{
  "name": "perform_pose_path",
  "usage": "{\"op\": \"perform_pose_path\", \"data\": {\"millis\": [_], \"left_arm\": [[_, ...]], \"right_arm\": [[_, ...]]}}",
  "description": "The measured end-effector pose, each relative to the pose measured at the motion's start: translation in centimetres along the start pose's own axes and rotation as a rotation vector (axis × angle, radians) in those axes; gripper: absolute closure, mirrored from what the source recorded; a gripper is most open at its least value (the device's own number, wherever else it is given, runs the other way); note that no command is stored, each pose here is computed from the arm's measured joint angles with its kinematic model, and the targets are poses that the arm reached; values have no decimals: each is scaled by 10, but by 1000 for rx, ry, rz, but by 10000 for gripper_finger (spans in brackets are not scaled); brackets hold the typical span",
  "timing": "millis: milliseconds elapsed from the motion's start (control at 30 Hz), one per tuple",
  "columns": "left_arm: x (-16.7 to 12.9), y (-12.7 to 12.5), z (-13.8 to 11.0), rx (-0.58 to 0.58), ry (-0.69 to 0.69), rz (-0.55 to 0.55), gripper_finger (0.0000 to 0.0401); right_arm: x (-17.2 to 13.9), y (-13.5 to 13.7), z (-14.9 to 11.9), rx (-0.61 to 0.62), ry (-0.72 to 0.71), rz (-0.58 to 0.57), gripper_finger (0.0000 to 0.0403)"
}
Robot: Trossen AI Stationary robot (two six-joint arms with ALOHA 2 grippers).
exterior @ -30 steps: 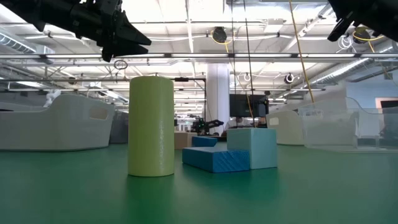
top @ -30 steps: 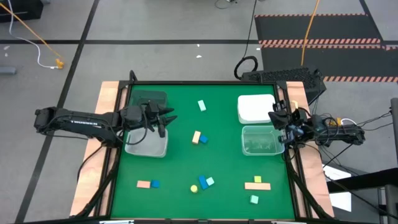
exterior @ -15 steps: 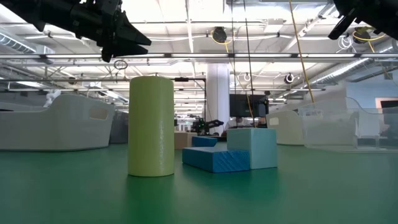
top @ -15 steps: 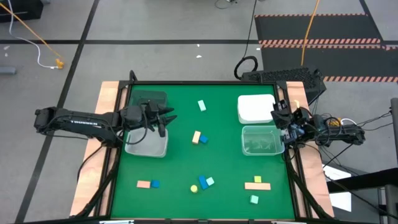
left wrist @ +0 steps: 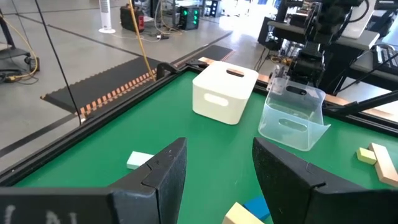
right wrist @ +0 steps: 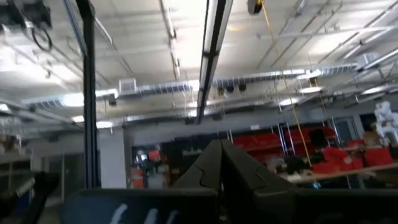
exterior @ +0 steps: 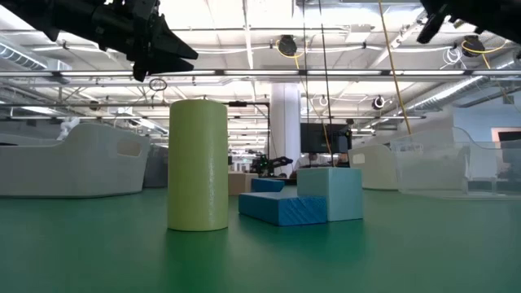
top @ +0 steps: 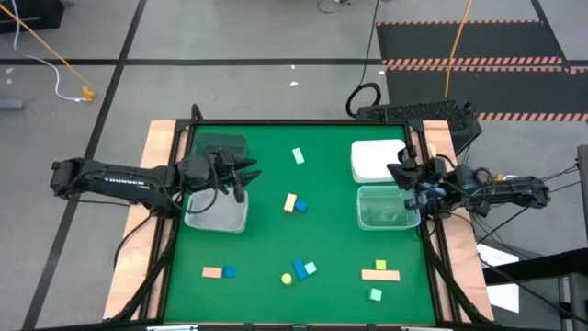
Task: Sort & place blocks by color
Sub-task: Put the white rectangular block into the white bin
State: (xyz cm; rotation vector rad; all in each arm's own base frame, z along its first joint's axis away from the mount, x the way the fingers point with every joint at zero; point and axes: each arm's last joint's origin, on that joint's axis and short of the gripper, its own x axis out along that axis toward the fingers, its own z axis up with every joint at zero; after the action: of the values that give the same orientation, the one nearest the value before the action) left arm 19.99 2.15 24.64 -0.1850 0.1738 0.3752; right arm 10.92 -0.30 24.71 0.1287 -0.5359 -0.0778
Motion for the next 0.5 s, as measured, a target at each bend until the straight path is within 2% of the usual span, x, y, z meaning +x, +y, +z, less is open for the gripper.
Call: {"op": "perform_pose_path", "data": {"millis": [200,367,500], "left_arm": [[0,0,0,0,0,0,215],[0,0,0,0,2,1,215],[0,0,0,-1,3,1,215]], "right_arm": [[34,1,1,-82,105,-104,403],[66,2,-6,-136,194,-126,401],[89,-2,-16,-155,254,-151,373]]}}
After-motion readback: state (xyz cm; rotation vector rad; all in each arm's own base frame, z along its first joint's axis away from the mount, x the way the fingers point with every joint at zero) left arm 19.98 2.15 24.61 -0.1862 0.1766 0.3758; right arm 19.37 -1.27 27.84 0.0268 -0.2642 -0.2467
